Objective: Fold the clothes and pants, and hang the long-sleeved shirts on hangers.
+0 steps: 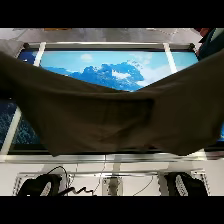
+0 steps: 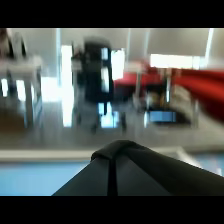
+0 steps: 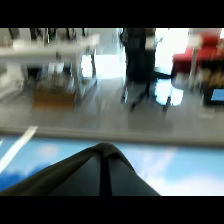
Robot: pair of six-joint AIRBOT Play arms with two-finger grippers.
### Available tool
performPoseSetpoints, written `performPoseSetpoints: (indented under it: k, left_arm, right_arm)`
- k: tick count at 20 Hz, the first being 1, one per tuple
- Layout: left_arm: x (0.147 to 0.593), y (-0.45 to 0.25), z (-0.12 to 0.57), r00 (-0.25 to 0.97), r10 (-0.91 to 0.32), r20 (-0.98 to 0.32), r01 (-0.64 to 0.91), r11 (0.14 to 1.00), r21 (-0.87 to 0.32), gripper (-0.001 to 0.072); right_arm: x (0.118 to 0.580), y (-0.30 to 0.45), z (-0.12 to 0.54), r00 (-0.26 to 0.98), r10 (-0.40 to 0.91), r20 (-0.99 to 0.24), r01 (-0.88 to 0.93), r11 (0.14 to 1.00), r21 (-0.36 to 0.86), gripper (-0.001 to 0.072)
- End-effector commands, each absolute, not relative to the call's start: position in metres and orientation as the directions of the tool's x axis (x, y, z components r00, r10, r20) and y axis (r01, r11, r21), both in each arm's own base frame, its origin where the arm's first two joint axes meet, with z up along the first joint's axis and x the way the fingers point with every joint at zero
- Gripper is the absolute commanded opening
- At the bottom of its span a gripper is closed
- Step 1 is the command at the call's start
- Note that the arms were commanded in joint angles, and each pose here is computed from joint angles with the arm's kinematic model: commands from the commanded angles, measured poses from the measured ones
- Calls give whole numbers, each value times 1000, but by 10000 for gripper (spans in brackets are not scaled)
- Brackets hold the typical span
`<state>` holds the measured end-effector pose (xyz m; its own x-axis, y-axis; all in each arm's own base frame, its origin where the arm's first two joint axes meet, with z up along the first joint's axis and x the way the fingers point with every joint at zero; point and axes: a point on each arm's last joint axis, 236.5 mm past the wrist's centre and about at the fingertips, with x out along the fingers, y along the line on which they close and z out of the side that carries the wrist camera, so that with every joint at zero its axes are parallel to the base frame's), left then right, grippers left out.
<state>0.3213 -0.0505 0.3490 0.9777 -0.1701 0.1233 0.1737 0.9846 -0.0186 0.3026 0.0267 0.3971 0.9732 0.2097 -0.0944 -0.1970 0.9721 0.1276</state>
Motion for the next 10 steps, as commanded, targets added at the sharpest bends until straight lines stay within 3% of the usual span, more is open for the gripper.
performPoseSetpoints:
  k: [1,5,10]
  left_arm:
    - [400,-64,209,936,-188,-297,185,982,-37,14]
    - [466,-64,94,871,-149,-469,147,988,-41,14]
    - [480,-64,31,814,-136,-565,136,990,-43,14]
  right_arm:
    - [376,15,248,823,305,-480,-138,926,352,12]
    - [433,-5,113,650,348,-676,10,885,466,13]
    - [460,-16,30,558,369,-743,113,853,510,12]
